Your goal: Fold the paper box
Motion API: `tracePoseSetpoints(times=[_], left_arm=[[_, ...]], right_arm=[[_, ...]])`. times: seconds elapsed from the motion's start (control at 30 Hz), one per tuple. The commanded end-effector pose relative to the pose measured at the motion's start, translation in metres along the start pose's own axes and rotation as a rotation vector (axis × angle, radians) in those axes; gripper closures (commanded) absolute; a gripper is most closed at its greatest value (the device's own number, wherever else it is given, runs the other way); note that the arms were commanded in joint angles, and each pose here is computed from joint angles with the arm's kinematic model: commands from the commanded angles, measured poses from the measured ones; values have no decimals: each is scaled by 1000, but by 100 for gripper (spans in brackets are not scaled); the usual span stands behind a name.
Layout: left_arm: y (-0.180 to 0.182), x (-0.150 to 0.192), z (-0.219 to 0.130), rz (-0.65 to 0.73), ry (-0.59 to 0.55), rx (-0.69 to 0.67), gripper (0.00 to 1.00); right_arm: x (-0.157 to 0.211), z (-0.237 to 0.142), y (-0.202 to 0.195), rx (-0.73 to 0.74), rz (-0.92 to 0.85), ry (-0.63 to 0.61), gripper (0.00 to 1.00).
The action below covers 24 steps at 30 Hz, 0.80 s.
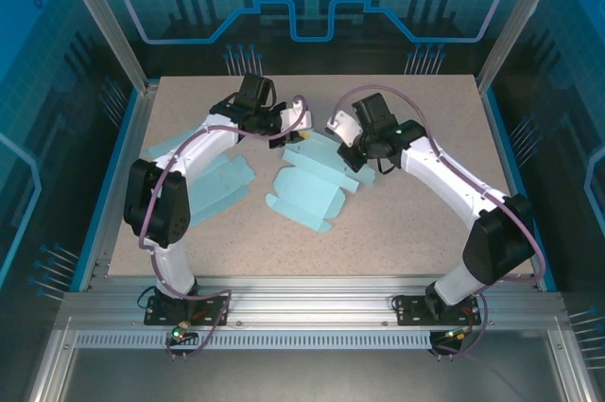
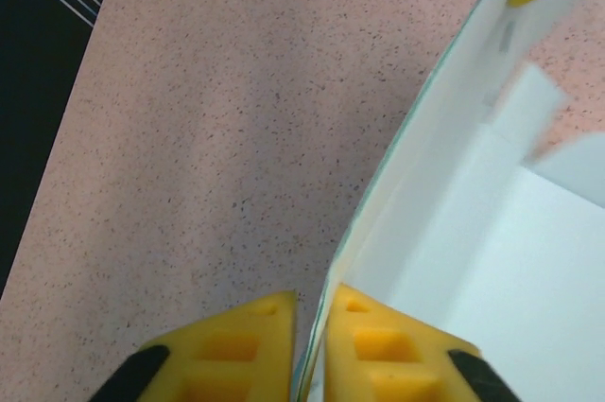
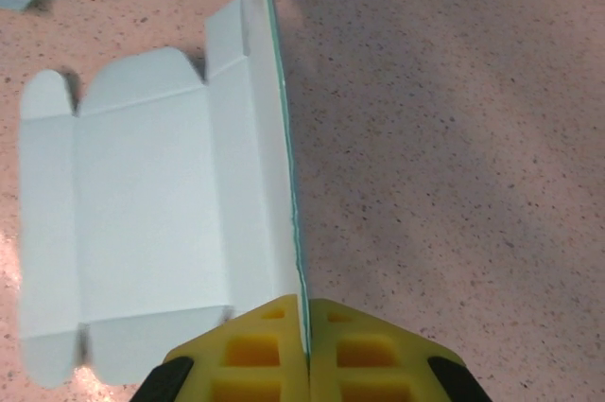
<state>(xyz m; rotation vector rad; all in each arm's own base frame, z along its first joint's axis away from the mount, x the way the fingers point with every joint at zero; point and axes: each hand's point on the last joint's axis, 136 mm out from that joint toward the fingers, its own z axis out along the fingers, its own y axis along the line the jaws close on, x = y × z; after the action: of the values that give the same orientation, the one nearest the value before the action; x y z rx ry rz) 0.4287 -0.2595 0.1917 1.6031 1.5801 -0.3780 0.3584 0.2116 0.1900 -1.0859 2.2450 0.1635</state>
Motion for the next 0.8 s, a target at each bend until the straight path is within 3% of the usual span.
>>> tracePoseSetpoints(times=[0.0,0.07,0.2,0.37,0.47,0.6,0.77], left_arm=[[8,-8,5,29,-10,-55,93],[8,-9,9,32,-6,-83,99],[10,-12,20,22,-7,-178,100],[5,-5,38,14,59,-282,100],[5,0,47,20,124,-373,100],[6,1,54,80,156,-506,100],[8,-8,53,138,132,-591,100]], right_arm=[[5,-11,1,8,71,-21,82],[9,-15,-4,27,112,-26,71],[18,-34,-21,86,271,-71,49],[33,-75,-52,160,578,-169,41],[50,-91,-66,177,805,-205,29],[65,-90,-68,129,1005,-213,26],[60,-82,-77,70,1115,-210,25]])
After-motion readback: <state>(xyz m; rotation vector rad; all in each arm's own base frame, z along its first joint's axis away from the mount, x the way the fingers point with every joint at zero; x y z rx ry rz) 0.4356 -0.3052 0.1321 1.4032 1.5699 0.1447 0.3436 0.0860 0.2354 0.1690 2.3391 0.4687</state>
